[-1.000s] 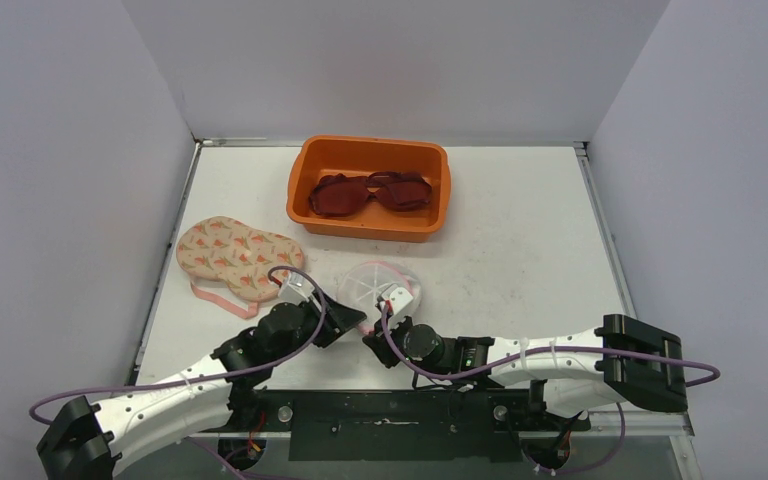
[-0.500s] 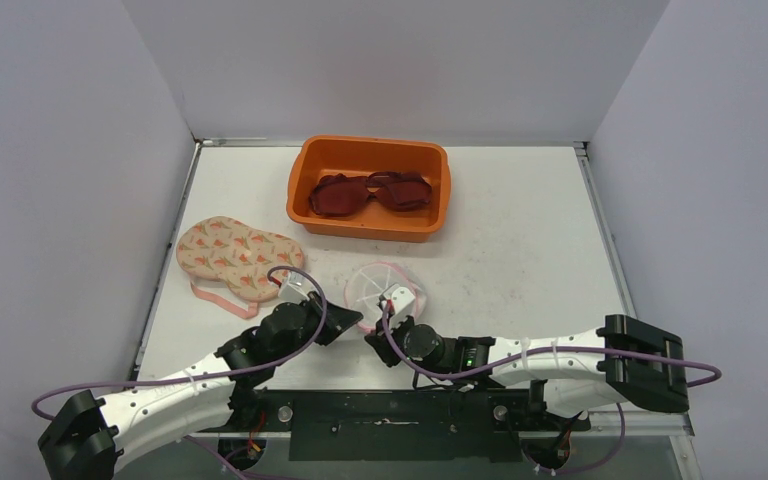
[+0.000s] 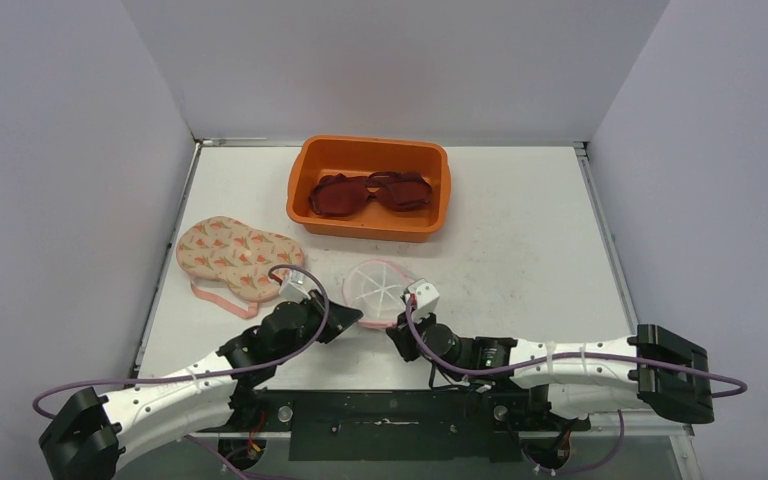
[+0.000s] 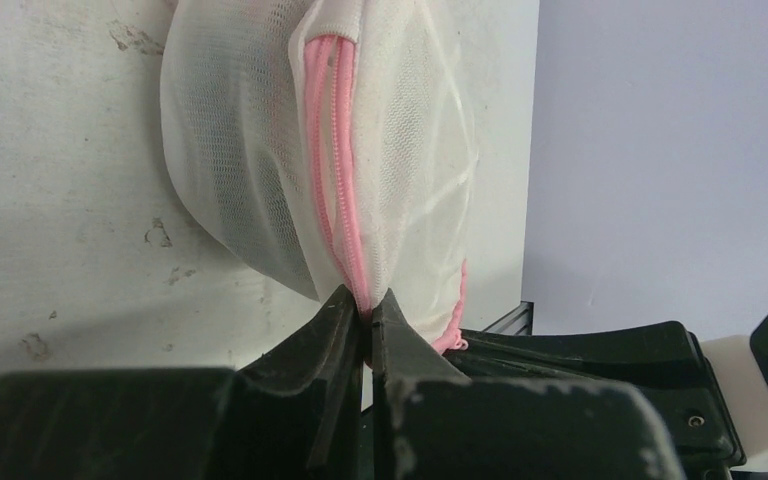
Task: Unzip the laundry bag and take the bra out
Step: Unzip the laundry bag at the center of the board.
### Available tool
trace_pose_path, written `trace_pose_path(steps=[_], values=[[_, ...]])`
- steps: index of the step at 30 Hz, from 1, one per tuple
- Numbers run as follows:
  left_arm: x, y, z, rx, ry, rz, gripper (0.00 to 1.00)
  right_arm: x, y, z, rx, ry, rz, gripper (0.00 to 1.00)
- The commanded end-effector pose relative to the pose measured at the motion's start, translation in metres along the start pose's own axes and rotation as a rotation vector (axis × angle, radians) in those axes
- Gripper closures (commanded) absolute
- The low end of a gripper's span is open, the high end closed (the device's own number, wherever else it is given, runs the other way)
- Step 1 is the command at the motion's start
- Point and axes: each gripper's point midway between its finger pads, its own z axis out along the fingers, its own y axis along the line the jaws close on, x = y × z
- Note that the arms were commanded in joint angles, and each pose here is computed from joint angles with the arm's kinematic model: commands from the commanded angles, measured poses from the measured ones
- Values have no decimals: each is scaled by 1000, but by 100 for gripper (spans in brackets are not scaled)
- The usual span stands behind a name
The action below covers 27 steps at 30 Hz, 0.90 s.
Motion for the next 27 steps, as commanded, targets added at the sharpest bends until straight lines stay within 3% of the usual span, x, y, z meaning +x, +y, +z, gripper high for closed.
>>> trace_pose_path(steps=[1,10,16,26,27], values=[[-13,-20,3,51,-22,80,100,-11,-18,-9,52,-58,11,95],[-50,-73,13,177,37,221,100,-33,-2,-24,-46,-125,-2,95],[-52,-108,27,243,103,301,100,-39,9,-20,-72,-135,-5,95],[-41,-48,64,127,147,289,100,-23,15,-2,-77,-106,-4,95],[-42,-46,62,122,140,279,97,-22,16,0,-79,-104,-1,95]])
